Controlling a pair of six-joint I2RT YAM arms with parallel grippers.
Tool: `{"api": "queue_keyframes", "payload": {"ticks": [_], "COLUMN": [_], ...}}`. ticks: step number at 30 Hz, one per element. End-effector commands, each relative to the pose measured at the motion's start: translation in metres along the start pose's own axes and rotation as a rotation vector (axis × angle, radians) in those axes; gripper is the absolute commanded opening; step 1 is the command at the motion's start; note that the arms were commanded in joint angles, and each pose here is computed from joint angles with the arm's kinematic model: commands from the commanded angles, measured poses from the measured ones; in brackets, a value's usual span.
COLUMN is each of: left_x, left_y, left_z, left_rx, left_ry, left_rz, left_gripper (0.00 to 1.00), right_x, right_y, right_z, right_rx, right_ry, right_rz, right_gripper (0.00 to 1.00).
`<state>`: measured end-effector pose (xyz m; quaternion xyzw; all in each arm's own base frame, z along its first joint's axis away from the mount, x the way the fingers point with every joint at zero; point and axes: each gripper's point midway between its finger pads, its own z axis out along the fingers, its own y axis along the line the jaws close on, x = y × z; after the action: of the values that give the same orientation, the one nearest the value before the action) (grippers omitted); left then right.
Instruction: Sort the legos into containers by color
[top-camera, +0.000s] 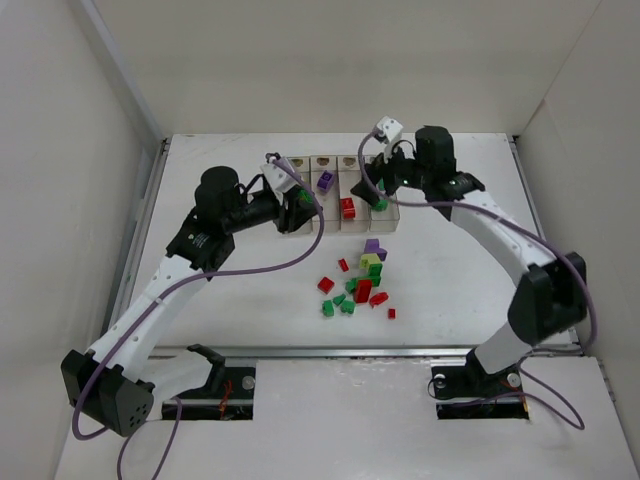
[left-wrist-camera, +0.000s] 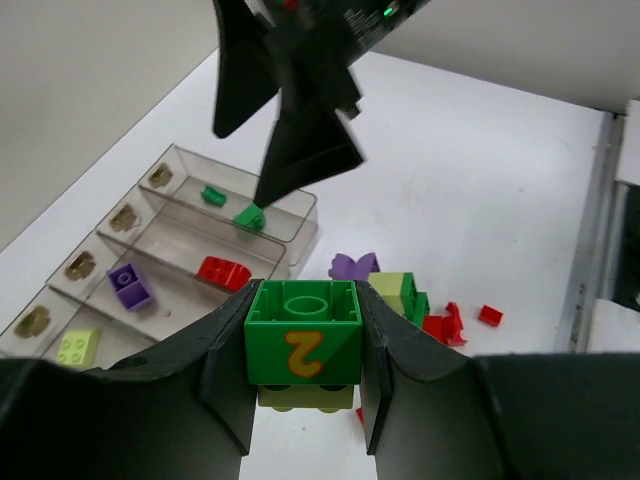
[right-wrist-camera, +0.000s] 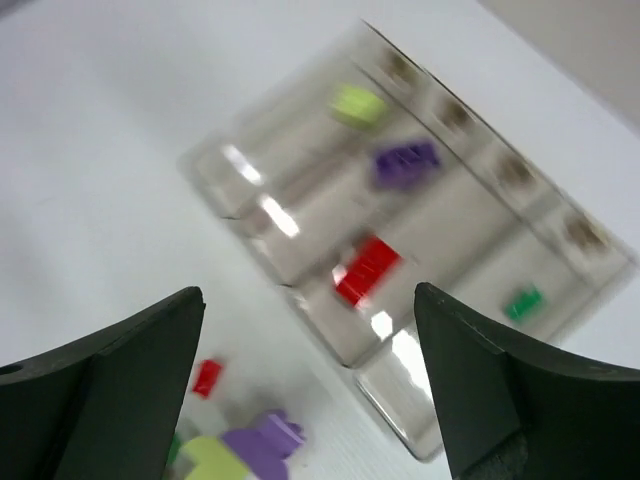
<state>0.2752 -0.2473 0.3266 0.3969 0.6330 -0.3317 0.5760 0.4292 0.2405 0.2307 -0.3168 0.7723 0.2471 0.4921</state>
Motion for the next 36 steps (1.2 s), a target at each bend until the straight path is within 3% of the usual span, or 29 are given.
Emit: {"api": "queue_keyframes", "payload": {"ticks": [1,5,17,27,32,36], "left_x": [-0.033,-0.042,-0.066,-0.067,-0.075,-0.074], "left_y": [-0.026,-0.045,-0.052,-0.049,-0.03,-0.023], "left_z": [-0.005,-0.006,-0.007,-0.002,-0.003,-0.002], "left_rx": [0.15,0.267,0.316,0.309,0.182,0.144], "left_ry": [-0.102,-0.141,-0.2,-0.251,-0.29,-0.294], "left_rz": [0.042,0.036,0.027,0.029,0.083,0.086], "left_gripper": [0.0,0.0,0.0,0.0,0.0,0.0], "right_x": [-0.044,-0.057,-0.067,-0.092,-0.1,-0.109], "right_y": [0.097,0.151,0.198,0.211,0.21,0.212], "right_z": [-0.043,-0.067,-0.092,-0.082,-0.074,-0.077], "right_rx": [-0.414,-0.628,-0.892,-0.942,-0.95,-0.96], "right_ry": [-0.207,-0.285,-0.328,-0.298,-0.287,-0.316], "right_rz": [-0.339,-0.399,-0.396,-0.306,-0.244,-0.247], "right_gripper": [0.91,0.91,0.87,0.84,0.77,0.77]}}
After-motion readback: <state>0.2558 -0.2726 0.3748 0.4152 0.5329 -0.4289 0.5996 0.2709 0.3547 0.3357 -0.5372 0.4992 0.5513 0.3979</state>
